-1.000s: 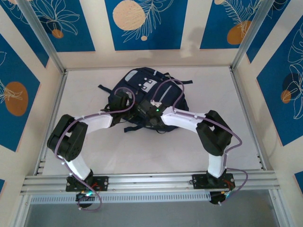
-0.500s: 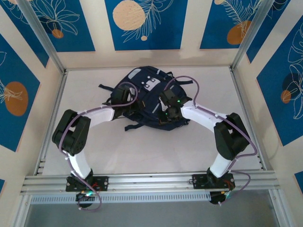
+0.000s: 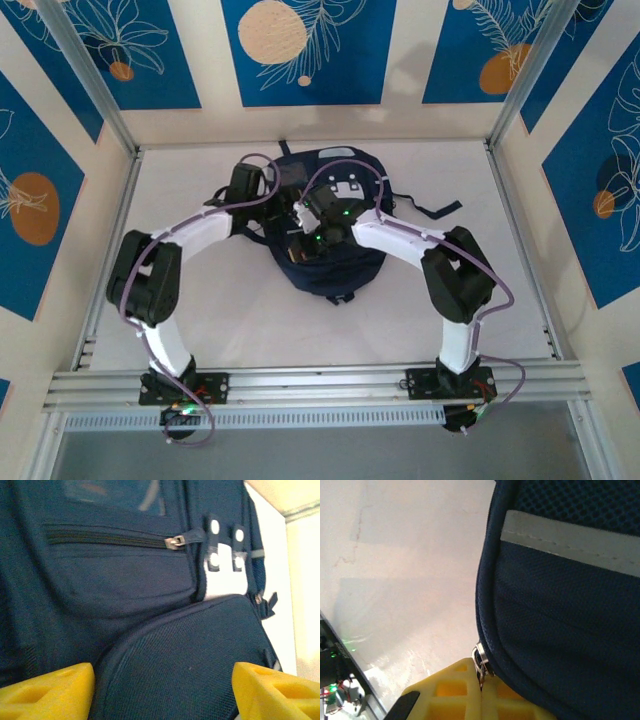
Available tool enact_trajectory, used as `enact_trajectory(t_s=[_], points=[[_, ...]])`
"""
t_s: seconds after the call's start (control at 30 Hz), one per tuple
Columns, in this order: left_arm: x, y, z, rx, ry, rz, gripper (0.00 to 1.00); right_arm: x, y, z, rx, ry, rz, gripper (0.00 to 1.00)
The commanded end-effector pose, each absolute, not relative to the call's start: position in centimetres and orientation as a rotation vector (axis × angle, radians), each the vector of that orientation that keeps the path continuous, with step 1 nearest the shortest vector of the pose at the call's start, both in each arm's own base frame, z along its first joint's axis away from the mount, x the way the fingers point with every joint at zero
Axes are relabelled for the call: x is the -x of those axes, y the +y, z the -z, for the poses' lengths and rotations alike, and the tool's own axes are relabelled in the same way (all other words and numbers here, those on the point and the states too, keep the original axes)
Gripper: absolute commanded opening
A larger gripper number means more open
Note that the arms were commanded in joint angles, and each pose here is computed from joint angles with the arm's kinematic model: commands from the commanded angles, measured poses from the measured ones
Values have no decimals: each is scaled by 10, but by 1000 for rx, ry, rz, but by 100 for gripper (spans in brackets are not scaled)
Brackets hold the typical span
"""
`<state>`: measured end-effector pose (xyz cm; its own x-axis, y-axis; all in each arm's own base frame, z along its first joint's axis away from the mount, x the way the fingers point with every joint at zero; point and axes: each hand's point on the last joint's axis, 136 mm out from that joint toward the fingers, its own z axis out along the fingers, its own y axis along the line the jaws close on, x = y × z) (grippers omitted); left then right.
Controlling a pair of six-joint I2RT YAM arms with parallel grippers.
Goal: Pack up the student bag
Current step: Zip the student bag at the top-center of the table.
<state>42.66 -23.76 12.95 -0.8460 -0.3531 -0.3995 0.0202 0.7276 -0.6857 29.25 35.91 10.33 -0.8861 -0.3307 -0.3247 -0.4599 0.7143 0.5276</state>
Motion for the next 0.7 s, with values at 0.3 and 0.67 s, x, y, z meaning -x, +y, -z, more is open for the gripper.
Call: enact_trajectory(t_s=[0.3, 0.67], points=[[-366, -266, -102, 303, 2509, 1216, 43, -295, 391, -137, 628, 2538, -1113, 0], [-389, -230, -94, 270, 2516, 1057, 0, -245, 292, -86, 719, 2881, -555, 0]])
